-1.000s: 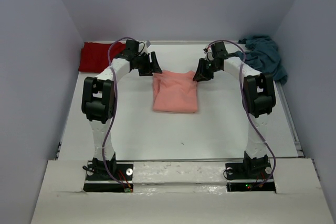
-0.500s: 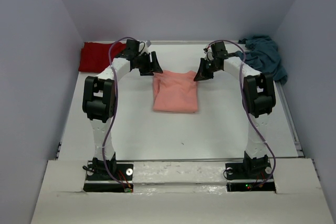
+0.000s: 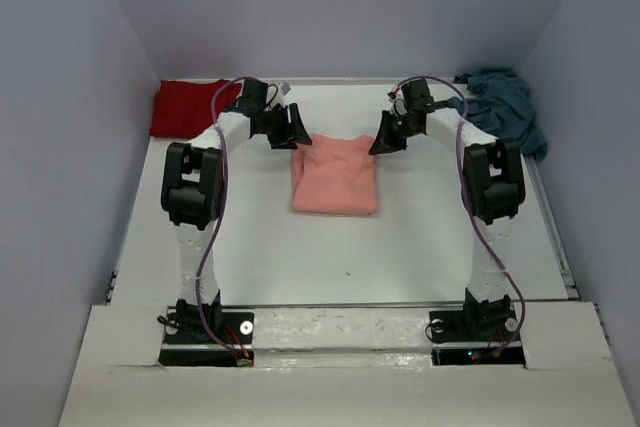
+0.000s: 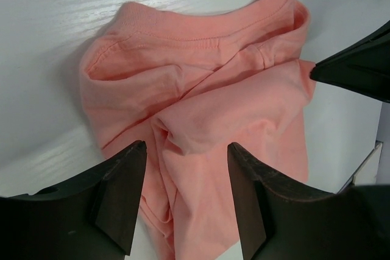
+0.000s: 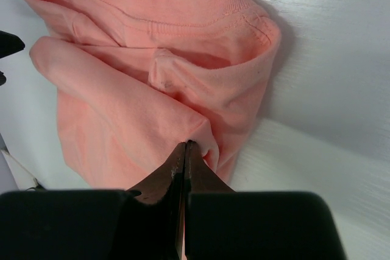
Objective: Fold and stack the t-shirts
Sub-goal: Fold the tshirt
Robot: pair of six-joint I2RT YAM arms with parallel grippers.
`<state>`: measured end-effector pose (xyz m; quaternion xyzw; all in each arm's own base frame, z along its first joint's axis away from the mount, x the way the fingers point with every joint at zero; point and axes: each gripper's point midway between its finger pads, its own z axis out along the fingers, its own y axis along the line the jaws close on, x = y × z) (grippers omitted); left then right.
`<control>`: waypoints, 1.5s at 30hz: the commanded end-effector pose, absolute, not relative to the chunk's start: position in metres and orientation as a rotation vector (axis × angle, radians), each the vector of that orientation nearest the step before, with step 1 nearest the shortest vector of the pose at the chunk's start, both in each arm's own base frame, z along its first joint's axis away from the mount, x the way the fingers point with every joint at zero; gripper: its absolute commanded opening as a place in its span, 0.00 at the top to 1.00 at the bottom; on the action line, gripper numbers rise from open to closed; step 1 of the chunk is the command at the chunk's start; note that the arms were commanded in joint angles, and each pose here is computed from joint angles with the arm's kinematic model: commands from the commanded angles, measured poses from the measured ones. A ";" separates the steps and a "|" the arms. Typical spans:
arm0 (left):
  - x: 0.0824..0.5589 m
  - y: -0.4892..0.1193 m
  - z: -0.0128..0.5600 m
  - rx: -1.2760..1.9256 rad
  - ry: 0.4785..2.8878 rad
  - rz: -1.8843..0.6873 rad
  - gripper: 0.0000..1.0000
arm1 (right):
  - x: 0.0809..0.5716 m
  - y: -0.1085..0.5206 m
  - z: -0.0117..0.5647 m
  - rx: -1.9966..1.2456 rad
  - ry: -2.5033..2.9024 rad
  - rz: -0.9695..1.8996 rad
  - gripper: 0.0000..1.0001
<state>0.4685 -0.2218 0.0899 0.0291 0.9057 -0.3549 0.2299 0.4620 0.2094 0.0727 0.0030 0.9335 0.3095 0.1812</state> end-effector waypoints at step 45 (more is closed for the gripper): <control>0.465 -0.241 0.081 0.127 2.547 -1.056 0.91 | 0.482 0.214 0.087 -0.020 2.560 0.894 0.99</control>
